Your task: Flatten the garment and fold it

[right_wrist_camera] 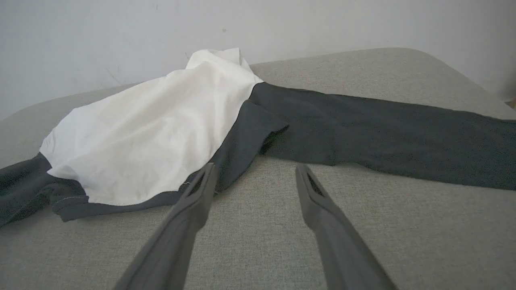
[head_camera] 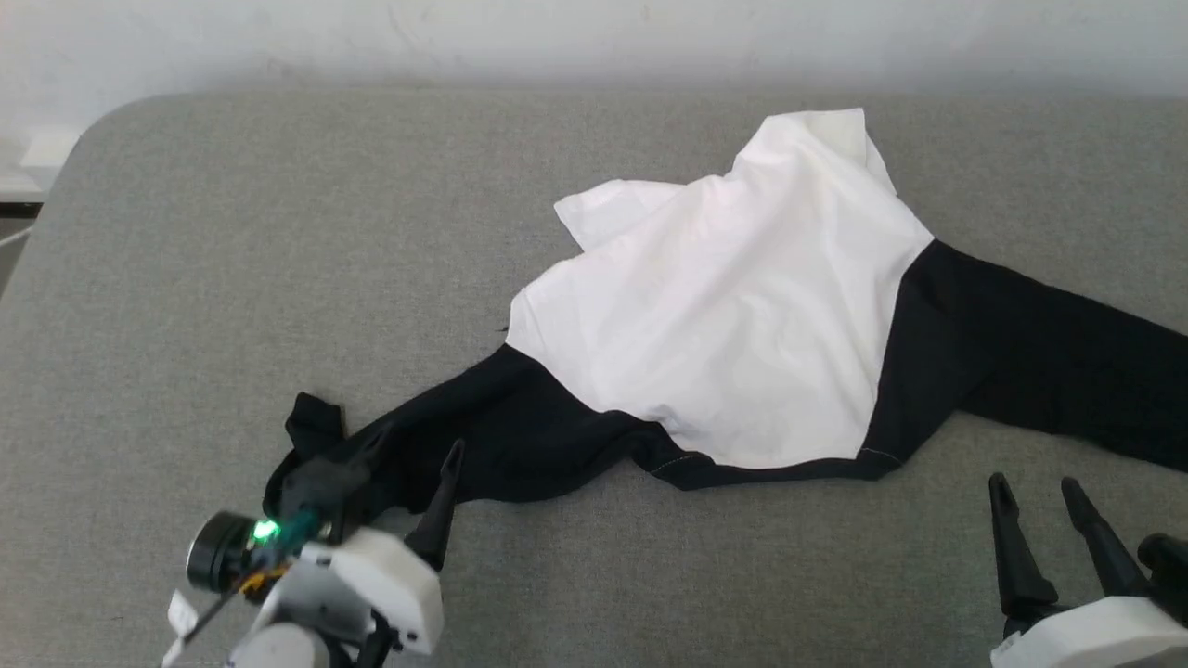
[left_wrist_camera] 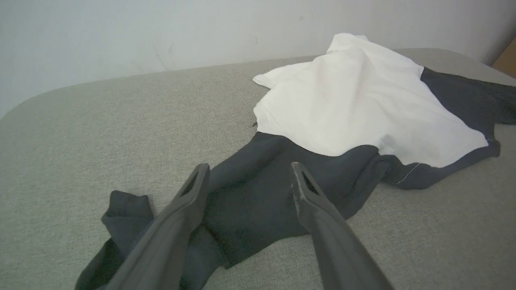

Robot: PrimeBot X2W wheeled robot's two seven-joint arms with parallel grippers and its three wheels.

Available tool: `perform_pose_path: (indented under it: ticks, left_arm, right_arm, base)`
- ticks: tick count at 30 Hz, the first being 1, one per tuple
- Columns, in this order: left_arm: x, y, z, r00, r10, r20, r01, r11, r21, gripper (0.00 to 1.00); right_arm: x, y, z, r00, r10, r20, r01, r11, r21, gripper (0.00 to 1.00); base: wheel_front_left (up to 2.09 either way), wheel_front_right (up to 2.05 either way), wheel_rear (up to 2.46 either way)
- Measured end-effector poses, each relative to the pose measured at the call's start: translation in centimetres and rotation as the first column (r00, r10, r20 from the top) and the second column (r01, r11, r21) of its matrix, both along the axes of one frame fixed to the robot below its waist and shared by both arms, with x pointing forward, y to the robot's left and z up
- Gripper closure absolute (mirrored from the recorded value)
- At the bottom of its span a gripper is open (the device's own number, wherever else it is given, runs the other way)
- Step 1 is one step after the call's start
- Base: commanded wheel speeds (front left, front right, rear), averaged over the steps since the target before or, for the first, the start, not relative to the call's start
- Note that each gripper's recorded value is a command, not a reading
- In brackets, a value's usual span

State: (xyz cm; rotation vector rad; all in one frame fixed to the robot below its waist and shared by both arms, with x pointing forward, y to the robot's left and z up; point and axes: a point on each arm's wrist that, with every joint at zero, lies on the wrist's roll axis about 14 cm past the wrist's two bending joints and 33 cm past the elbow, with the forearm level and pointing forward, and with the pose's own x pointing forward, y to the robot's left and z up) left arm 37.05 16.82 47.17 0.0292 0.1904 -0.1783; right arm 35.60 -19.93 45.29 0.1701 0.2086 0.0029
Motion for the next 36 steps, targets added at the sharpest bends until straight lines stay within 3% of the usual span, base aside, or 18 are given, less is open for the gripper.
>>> perform_pose_path:
  ticks: [4, 8, 17, 18, 19, 24, 29, 36]
  left_arm:
    - [1.4, -0.2, -3.0, 0.983, -0.019, -0.185, 0.023, 1.000, 0.017, 0.00]
    - [0.6, -0.7, -7.5, 0.905, -0.051, -0.422, 0.079, 0.996, 0.051, 0.00]
    - [2.4, -1.9, -9.4, 0.877, -0.105, -0.470, 0.163, 0.983, 0.086, 0.02]
    - [2.4, -2.1, -9.6, 0.872, -0.110, -0.478, 0.168, 0.983, 0.080, 0.75]
    - [2.3, -2.3, -9.8, 0.868, -0.115, -0.484, 0.171, 0.982, 0.074, 1.00]
    - [1.7, -3.4, -9.5, 0.853, -0.155, -0.499, 0.179, 0.984, 0.000, 1.00]
    - [0.8, -1.7, -8.6, 0.856, -0.149, -0.494, 0.148, 0.988, -0.041, 1.00]
    - [0.8, 4.0, -6.2, 0.916, -0.051, -0.397, 0.078, 0.996, 0.052, 1.00]
  right_arm:
    - [0.4, 0.0, -0.1, 1.000, 0.003, -0.009, -0.003, 1.000, -0.006, 0.00]
    - [0.2, -0.3, -0.5, 1.000, -0.007, -0.026, 0.007, 1.000, -0.009, 0.00]
    - [-0.3, -1.5, -0.6, 0.998, -0.044, -0.043, 0.044, 0.999, -0.019, 0.00]
    - [-0.3, -1.6, -0.5, 0.998, -0.047, -0.041, 0.047, 0.999, -0.020, 0.00]
    - [-0.4, -1.7, -0.4, 0.998, -0.050, -0.038, 0.049, 0.999, -0.020, 0.00]
    - [-0.4, -1.8, 0.1, 0.998, -0.050, -0.027, 0.049, 0.999, -0.021, 0.00]
    - [-0.3, -1.2, 0.2, 0.999, -0.030, -0.025, 0.030, 0.999, -0.020, 0.00]
    - [0.3, -0.1, 0.0, 0.999, 0.006, -0.035, -0.007, 1.000, -0.015, 0.00]
  base:
    - [0.00, 0.00, 0.00]
    - [0.00, 0.00, 0.00]
    - [0.00, 0.00, 0.00]
    - [0.00, 0.00, 0.00]
    - [0.00, 0.00, 0.00]
    - [0.00, 0.00, 0.00]
    - [0.00, 0.00, 0.00]
    - [0.00, 0.00, 0.00]
